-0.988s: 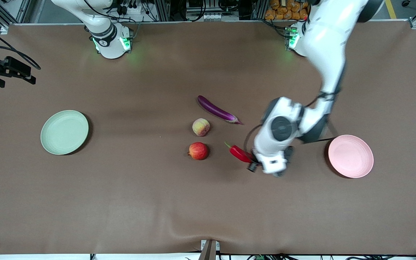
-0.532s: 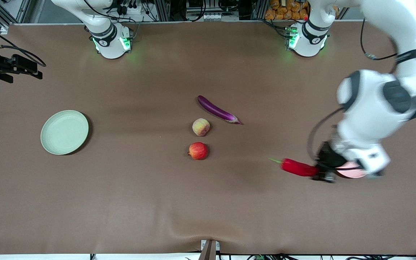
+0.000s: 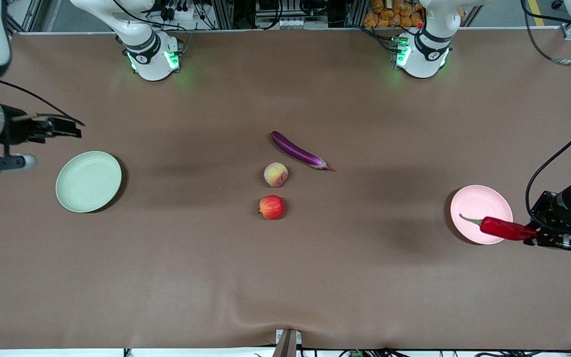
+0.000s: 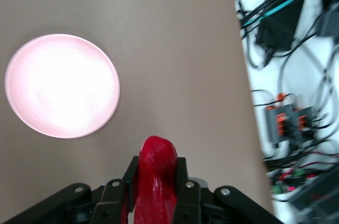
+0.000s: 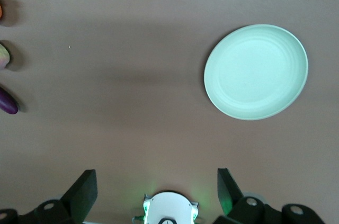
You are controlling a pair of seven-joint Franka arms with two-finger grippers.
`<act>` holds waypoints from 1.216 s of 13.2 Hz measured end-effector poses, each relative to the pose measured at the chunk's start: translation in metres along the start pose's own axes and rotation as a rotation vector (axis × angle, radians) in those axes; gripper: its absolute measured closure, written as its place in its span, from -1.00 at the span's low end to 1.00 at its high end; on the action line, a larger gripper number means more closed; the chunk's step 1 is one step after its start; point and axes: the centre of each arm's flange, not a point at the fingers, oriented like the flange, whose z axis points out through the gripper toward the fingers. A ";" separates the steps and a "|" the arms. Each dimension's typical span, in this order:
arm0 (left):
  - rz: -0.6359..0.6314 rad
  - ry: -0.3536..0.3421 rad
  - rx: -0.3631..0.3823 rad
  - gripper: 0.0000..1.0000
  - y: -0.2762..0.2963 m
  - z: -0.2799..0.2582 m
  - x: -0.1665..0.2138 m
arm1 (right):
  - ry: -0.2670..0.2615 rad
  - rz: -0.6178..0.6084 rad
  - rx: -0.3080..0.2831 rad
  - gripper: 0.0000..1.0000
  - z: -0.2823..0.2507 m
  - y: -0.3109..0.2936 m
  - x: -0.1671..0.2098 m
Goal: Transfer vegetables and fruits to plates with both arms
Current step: 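Lower the pepper onto the pink plate while the right gripper reaches the apple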
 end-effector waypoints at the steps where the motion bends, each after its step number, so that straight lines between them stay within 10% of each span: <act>1: 0.048 -0.008 0.024 0.39 -0.006 0.008 0.003 | 0.020 0.007 -0.001 -1.00 0.005 -0.014 0.011; 16: 0.908 0.296 0.595 0.39 -0.047 0.182 -0.016 | 0.223 0.646 0.181 -1.00 0.244 -0.359 0.130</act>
